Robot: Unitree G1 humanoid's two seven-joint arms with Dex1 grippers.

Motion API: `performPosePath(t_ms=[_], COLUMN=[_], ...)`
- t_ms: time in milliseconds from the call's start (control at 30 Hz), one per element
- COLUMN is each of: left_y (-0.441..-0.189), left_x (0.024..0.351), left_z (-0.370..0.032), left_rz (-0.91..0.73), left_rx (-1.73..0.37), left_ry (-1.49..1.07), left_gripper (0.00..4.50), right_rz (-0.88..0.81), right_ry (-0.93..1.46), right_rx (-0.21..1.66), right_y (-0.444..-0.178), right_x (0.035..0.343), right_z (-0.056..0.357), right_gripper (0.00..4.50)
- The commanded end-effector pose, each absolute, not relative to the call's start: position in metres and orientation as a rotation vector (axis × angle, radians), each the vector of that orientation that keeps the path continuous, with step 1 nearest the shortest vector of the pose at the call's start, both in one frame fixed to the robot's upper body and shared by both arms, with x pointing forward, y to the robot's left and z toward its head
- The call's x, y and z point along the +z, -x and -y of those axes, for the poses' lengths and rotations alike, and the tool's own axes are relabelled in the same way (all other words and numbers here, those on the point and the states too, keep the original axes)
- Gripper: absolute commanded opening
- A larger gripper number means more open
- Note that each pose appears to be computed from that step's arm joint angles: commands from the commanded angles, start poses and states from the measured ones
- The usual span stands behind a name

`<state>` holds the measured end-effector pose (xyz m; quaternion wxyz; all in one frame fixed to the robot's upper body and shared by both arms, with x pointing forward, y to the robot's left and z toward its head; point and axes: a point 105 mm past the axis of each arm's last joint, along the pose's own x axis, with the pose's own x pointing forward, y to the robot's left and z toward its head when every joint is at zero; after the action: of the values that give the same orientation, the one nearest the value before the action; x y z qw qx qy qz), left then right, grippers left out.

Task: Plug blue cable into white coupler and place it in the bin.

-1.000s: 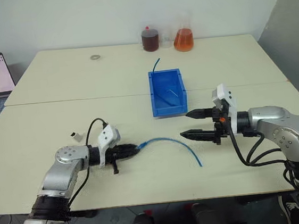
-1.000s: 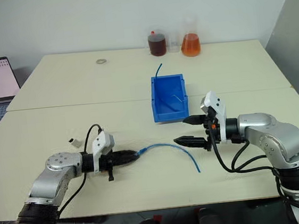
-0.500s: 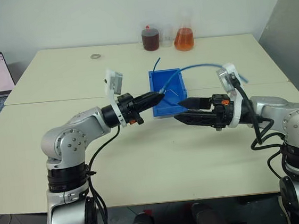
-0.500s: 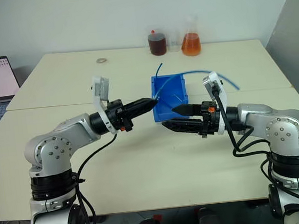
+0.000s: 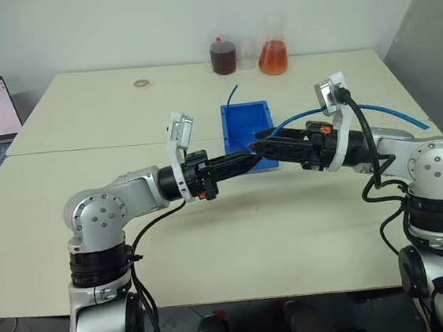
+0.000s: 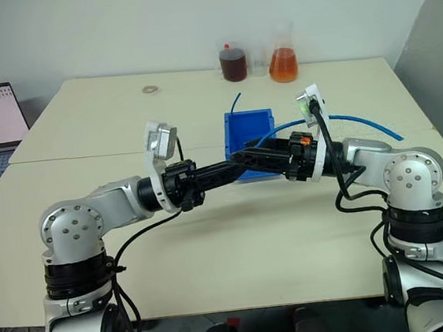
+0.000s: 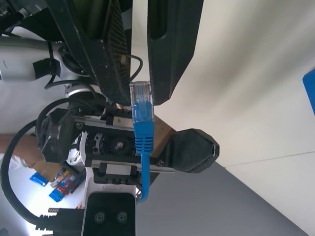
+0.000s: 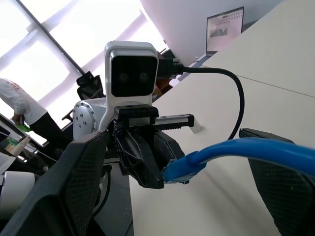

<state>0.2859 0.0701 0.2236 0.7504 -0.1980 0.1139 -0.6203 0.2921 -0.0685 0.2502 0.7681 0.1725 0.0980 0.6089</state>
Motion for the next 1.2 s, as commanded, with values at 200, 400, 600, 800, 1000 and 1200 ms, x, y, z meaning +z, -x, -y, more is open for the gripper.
performPosePath(t_ms=[200,400,600,800,1000,1200], left_y=[-0.2809,-0.2790,-0.2784,-0.2820,-0.2819,-0.2792], left_x=[0.2327,0.2314,0.2305,0.2322,0.2316,0.2328], left_z=[-0.0672,-0.0677,-0.0674,-0.0698,-0.0710,-0.0703], left_rz=[-0.194,-0.193,-0.194,-0.180,-0.175,-0.157], left_rx=[-1.397,-1.400,-1.399,-1.380,-1.376,-1.394], left_ry=[0.422,0.403,0.395,0.388,0.373,0.376], left_gripper=[0.24,0.24,0.24,0.24,0.24,1.35], right_rz=[-0.230,-0.233,-0.242,-0.263,-0.273,-0.259], right_ry=[-0.377,-0.399,-0.401,-0.403,-0.390,-0.386], right_rx=[1.428,1.418,1.422,1.445,1.455,1.428], right_y=[-0.2752,-0.2793,-0.2800,-0.2754,-0.2734,-0.2788], right_x=[0.2561,0.2567,0.2561,0.2533,0.2513,0.2527], right_z=[0.0683,0.0695,0.0706,0.0711,0.0717,0.0692], right_gripper=[4.50,3.48,2.12,0.66,0.17,0.16])
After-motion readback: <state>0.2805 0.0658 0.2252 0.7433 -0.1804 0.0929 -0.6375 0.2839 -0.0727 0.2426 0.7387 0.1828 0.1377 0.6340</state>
